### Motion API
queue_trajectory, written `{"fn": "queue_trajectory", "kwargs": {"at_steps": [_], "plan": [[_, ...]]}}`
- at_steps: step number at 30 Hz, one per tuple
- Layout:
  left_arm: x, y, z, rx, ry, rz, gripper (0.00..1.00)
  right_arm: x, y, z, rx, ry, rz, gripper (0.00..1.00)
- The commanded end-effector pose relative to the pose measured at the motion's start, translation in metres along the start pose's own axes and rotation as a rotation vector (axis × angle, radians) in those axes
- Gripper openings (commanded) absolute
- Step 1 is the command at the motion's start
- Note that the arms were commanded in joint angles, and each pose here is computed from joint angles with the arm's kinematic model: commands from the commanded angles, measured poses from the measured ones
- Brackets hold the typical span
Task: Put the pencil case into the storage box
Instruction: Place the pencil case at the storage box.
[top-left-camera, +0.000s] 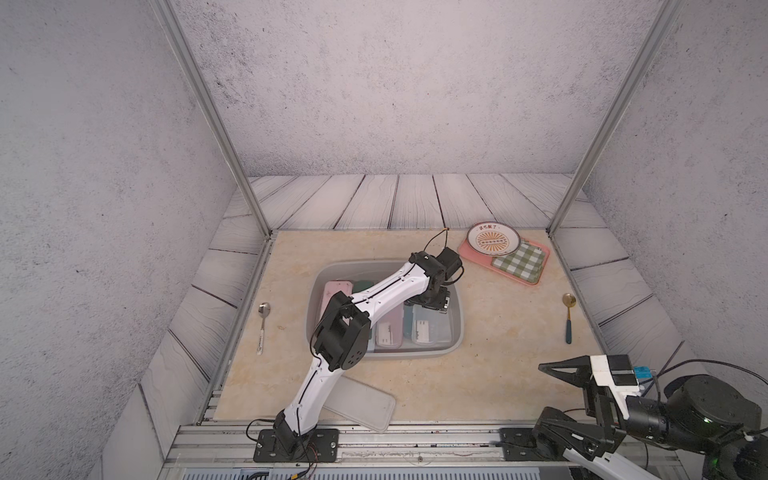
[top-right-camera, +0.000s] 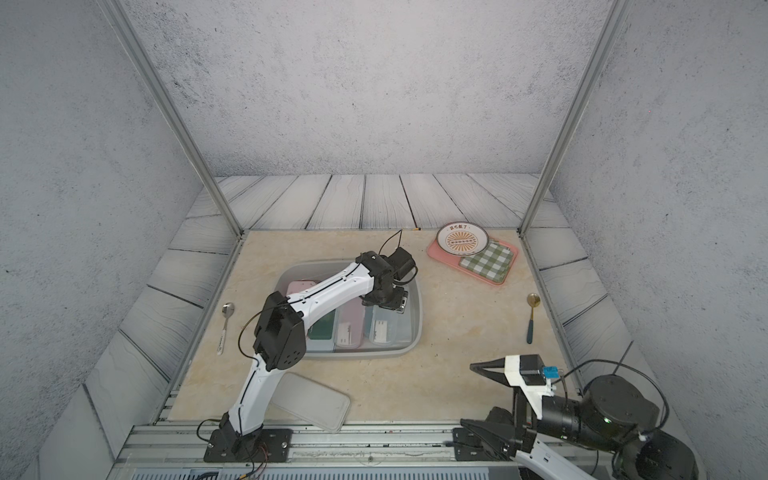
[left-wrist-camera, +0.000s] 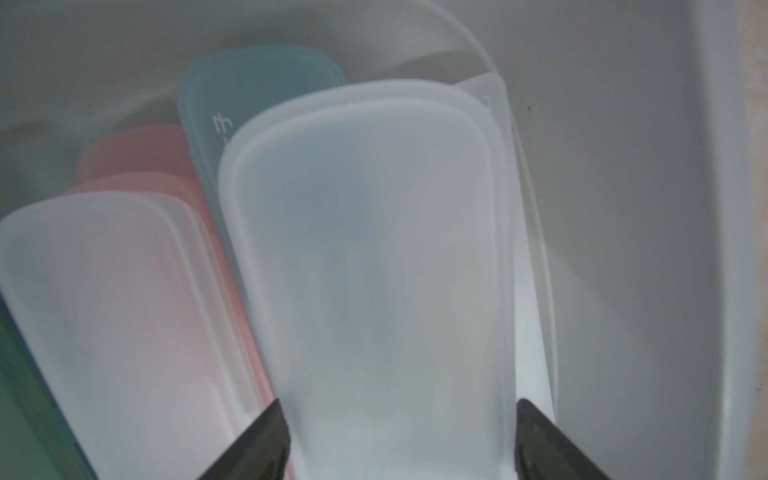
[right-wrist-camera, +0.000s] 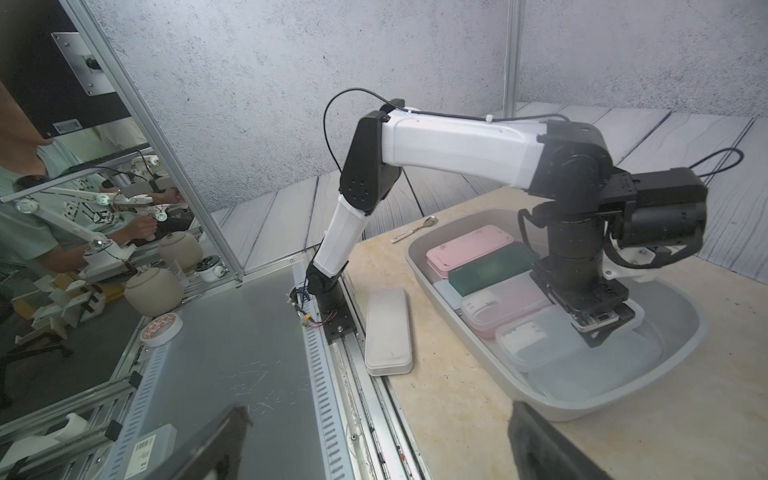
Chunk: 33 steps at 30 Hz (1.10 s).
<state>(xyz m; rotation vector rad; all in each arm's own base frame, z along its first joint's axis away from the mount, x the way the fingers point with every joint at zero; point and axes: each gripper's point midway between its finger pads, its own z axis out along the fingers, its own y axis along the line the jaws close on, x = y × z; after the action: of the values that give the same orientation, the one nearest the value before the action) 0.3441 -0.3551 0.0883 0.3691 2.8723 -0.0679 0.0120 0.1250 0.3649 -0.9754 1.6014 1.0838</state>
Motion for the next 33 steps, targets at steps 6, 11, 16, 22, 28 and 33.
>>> {"fn": "queue_trajectory", "kwargs": {"at_steps": [6, 11, 16, 22, 28, 33], "plan": [[0.012, 0.031, 0.018, -0.06, 0.073, -0.099, 0.69, -0.007, 0.001, 0.005, -0.02, -0.013, -0.006, 0.99], [0.005, 0.012, -0.013, 0.057, 0.033, -0.066, 0.96, -0.001, -0.008, 0.013, 0.011, 0.006, 0.009, 0.99], [-0.009, -0.001, -0.079, 0.159, -0.089, 0.046, 1.0, 0.004, -0.033, 0.034, 0.1, 0.031, 0.064, 0.99], [0.0, 0.031, -0.186, 0.299, -0.297, 0.237, 1.0, 0.032, -0.065, 0.113, 0.103, 0.253, 0.27, 0.94], [0.047, 0.126, -0.256, 0.364, -0.49, 0.265, 1.0, 0.078, -0.079, 0.19, 0.099, 0.503, 0.298, 0.9], [0.131, 0.159, -0.296, 0.556, -0.536, 0.466, 1.0, 0.102, -0.07, 0.237, 0.099, 0.567, 0.201, 0.89]]}}
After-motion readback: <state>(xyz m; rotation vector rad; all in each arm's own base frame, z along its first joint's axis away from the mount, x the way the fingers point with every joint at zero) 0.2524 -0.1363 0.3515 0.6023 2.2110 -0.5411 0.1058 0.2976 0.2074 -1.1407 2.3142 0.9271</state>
